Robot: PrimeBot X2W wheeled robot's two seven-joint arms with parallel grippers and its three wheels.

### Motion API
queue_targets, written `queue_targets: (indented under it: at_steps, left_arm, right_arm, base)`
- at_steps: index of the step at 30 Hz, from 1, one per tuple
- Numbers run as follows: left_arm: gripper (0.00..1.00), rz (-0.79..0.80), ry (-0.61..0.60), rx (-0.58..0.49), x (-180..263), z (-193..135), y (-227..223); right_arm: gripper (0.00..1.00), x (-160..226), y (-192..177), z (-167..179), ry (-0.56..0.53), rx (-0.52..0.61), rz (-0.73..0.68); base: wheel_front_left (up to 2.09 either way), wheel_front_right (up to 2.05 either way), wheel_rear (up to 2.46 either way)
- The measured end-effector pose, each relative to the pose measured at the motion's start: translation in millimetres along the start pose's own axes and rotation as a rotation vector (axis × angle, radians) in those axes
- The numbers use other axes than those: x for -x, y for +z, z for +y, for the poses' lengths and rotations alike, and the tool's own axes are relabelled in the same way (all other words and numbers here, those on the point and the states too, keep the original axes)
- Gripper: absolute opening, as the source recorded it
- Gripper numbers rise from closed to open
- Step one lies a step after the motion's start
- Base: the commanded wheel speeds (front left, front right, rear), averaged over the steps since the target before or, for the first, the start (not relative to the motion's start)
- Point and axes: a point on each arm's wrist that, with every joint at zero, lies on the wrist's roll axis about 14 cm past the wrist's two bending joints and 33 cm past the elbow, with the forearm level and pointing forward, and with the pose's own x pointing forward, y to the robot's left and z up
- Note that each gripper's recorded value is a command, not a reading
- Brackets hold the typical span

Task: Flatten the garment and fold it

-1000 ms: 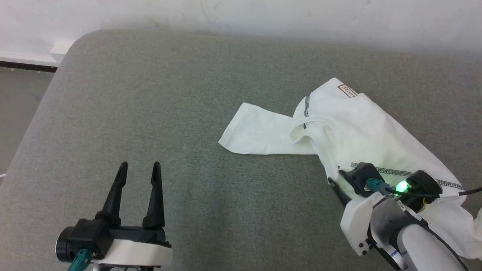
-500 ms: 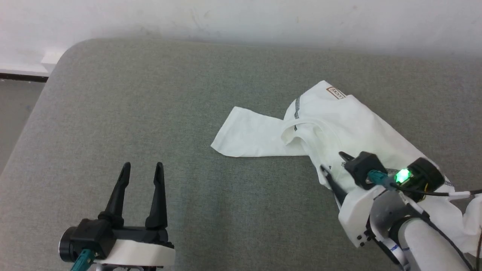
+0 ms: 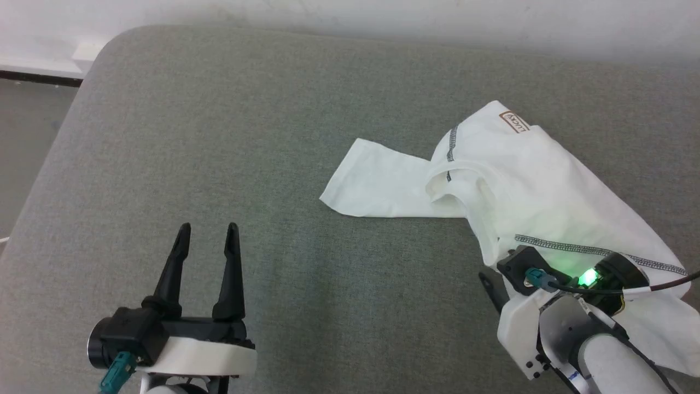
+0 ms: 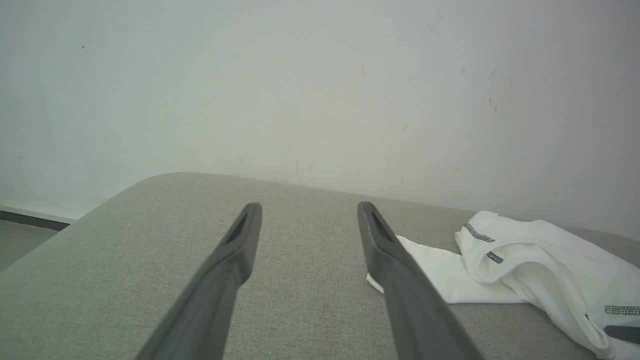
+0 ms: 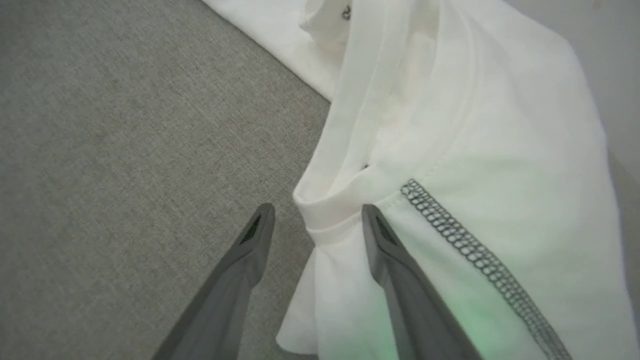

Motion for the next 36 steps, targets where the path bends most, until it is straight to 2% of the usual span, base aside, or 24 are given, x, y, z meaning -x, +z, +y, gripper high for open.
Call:
queue_targets:
  at_steps: [1,8,13,17,20,23,26,28,30,36]
  left_arm:
    - [1.00,0.001,0.006,-0.001,-0.1,1.4,-0.4]
    - [1.00,0.006,0.011,-0.001,-0.3,2.3,-2.0]
    - [1.00,-0.002,0.006,0.008,-1.3,-0.6,0.2]
    - [1.00,-0.012,-0.002,0.012,-2.3,-3.2,2.9]
    - [1.00,-0.019,-0.008,0.013,-3.0,-4.8,4.9]
    - [1.00,-0.025,-0.018,0.013,-4.0,-7.6,6.4]
    - [1.00,-0.029,-0.032,0.014,-5.1,-11.8,7.1]
    - [1.00,-0.030,-0.036,0.016,-5.7,-13.2,7.3]
    - [1.00,-0.030,-0.044,0.019,-6.4,-15.4,7.1]
    - [1.00,-0.021,-0.051,0.023,-6.6,-17.2,4.2]
  right_arm:
    - [0.00,-1.3,0.0,-0.8,-0.004,0.012,0.001]
    - [0.00,-2.2,11.4,-15.1,-0.056,0.048,-0.039]
    - [0.00,4.6,32.6,-18.8,-0.081,0.011,-0.131]
    - [0.00,12.1,58.8,-10.7,-0.063,-0.061,-0.231]
    - [0.00,18.6,81.0,10.3,0.016,-0.157,-0.302]
    - [0.00,28.6,99.0,58.5,0.207,-0.268,-0.315]
    - [0.00,48.6,96.6,117.4,0.457,-0.317,-0.225]
    - [0.00,60.8,80.3,137.3,0.564,-0.343,-0.126]
    - [0.00,66.7,54.9,139.0,0.594,-0.339,-0.011]
    - [0.00,75.4,-26.2,123.0,0.554,-0.279,0.300]
  base:
    - [0.00,0.00,0.00]
    - [0.00,0.00,0.00]
    - [0.00,0.00,0.00]
    - [0.00,0.00,0.00]
    - [0.00,0.00,0.00]
    - [0.00,0.00,0.00]
    - [0.00,0.00,0.00]
    - [0.00,0.00,0.00]
    - [0.00,0.00,0.00]
    - [0.00,0.00,0.00]
